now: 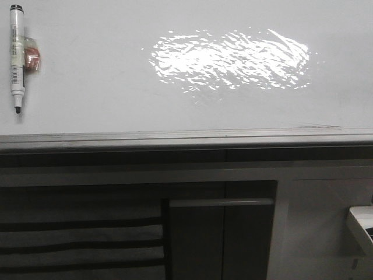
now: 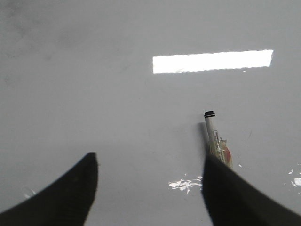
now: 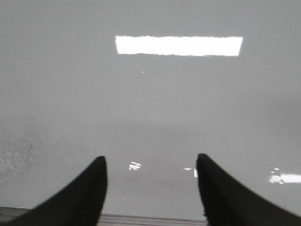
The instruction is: Write number 9 on whiteboard
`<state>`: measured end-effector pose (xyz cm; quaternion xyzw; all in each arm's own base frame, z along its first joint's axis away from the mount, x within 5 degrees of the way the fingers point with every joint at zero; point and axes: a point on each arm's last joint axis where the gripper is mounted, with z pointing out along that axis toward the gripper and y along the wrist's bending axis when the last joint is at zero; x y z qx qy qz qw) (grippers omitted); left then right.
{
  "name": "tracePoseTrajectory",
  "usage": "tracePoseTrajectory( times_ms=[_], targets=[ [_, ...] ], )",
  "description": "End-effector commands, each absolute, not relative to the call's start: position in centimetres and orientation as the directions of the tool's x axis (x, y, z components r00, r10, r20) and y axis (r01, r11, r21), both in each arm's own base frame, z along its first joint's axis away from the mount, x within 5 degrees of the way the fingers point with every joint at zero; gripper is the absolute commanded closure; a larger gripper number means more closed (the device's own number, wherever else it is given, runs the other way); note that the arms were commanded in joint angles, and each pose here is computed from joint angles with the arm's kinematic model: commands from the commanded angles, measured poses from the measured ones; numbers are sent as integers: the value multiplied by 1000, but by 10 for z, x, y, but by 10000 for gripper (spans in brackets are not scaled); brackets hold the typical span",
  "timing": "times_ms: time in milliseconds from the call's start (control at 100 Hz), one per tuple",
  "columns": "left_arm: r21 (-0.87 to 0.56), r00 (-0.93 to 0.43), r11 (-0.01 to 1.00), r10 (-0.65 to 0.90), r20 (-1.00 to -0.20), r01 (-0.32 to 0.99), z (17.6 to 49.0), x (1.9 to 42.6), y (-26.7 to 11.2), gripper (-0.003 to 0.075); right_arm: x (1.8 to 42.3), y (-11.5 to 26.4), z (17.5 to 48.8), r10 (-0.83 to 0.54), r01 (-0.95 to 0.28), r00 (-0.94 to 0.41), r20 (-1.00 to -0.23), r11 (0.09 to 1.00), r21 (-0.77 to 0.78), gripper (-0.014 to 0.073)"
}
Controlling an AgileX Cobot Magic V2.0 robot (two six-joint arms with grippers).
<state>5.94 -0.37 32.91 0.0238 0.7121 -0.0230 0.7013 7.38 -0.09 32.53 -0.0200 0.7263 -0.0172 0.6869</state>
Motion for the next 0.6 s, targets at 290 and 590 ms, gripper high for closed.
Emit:
tracePoseTrajectory(
  times_ms=[290, 590],
  targets=[
    [-6, 75, 998, -11, -997, 64, 346, 59, -4, 121, 74, 0, 343, -70, -6, 50, -996, 998, -70, 84],
    [-77, 20, 993, -79, -997, 87, 343, 70, -6, 121, 74, 0, 343, -68, -6, 49, -996, 998, -68, 84]
  ],
)
